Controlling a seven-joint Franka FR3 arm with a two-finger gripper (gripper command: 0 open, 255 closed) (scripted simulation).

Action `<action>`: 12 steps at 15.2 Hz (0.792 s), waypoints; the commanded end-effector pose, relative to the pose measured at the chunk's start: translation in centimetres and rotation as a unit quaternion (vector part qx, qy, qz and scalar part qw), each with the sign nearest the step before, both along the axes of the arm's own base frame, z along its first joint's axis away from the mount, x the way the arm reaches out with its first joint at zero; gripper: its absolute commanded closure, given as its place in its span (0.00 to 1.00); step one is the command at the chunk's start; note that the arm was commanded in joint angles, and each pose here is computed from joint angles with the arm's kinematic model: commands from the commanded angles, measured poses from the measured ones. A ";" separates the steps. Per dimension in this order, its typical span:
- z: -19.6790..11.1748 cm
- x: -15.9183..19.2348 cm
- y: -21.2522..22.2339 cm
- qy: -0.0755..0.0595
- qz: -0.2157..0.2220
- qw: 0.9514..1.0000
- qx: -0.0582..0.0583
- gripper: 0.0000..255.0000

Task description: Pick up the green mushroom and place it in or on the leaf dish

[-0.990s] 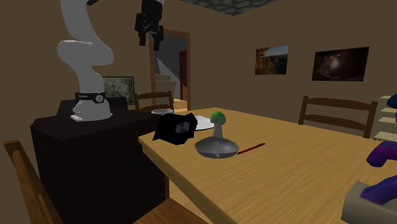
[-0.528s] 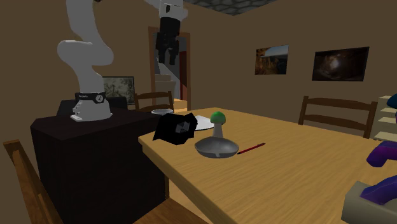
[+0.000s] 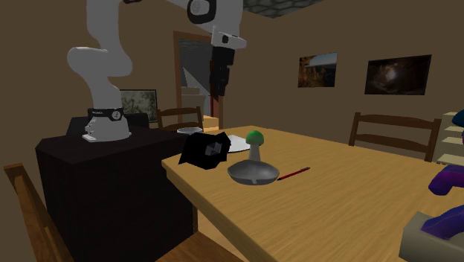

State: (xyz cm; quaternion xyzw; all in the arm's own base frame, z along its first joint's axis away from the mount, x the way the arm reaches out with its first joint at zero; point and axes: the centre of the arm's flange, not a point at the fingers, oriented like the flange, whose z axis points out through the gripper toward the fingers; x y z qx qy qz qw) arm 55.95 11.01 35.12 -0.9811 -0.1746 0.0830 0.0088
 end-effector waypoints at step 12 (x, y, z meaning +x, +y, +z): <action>-12.1 9.4 8.6 0.039 0.047 0.998 0.034 0.00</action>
